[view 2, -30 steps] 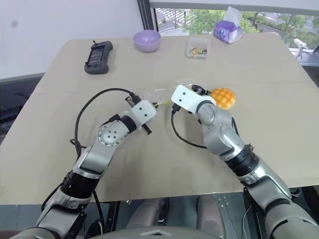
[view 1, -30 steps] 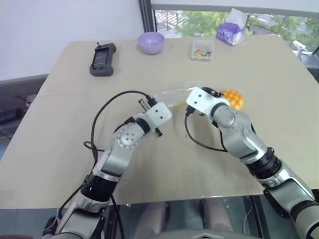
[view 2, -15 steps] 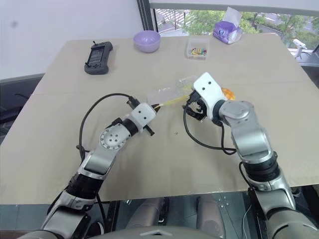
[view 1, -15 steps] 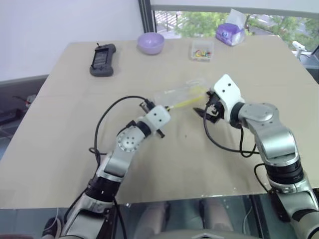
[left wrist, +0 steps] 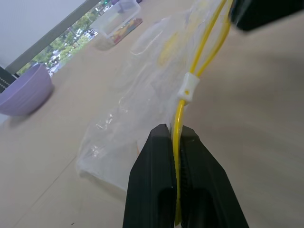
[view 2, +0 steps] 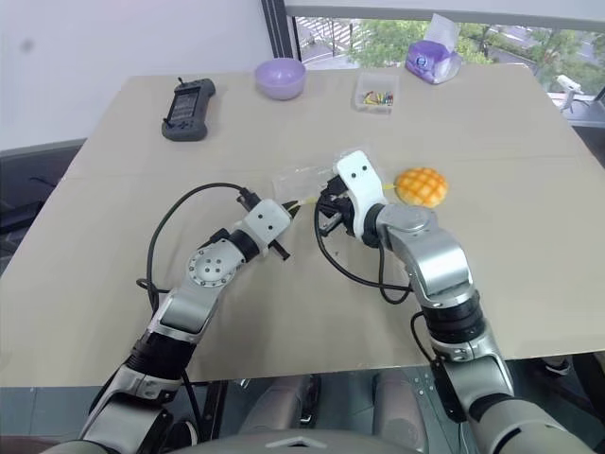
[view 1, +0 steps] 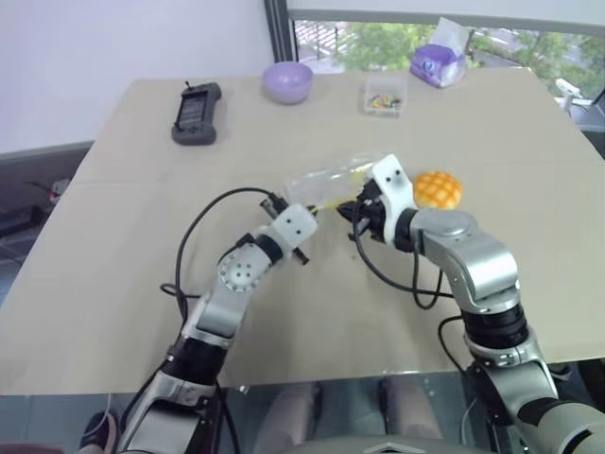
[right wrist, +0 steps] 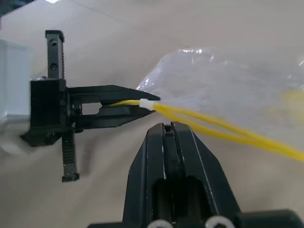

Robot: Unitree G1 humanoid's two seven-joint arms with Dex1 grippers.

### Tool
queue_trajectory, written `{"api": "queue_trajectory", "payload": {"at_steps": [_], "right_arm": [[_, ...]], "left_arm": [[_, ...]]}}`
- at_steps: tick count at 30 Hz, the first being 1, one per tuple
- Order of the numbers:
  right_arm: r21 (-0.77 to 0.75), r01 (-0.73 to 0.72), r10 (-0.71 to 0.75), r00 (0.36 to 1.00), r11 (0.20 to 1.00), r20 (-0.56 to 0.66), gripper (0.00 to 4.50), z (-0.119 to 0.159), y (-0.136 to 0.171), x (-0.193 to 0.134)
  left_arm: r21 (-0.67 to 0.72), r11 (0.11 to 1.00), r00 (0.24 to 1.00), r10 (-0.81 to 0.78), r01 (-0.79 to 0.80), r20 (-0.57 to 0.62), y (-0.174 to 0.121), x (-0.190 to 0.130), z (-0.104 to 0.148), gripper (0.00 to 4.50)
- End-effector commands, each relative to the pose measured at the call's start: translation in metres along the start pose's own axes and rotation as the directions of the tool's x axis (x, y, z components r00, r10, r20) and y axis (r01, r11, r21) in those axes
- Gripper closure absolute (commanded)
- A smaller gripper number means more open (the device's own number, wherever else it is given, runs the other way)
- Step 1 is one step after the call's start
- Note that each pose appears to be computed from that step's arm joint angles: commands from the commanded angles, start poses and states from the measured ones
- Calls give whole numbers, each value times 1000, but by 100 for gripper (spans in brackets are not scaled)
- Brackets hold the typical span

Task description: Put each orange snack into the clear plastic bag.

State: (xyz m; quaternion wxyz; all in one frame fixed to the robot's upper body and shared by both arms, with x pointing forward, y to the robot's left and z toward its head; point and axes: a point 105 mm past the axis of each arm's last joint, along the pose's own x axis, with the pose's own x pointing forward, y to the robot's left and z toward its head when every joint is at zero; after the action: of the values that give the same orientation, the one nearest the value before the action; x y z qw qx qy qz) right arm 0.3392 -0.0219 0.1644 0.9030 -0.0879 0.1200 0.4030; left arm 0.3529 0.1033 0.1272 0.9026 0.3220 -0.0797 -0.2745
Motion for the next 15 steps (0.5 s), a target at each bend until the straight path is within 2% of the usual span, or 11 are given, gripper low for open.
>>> {"api": "queue_trajectory", "payload": {"at_steps": [1,7,15], "right_arm": [[5,35,-36,998,999,52,448,15,-7,2],[69,67,-71,996,995,56,448,16,-14,7],[63,-2,0,999,998,41,448,15,-9,-4]], "left_arm": [[18,1000,999,9,-10,35,4,-1,7,450],[18,1000,999,7,-8,33,3,-3,6,450],[24,1000,1000,16,-17,24,6,-4,3,450]]}}
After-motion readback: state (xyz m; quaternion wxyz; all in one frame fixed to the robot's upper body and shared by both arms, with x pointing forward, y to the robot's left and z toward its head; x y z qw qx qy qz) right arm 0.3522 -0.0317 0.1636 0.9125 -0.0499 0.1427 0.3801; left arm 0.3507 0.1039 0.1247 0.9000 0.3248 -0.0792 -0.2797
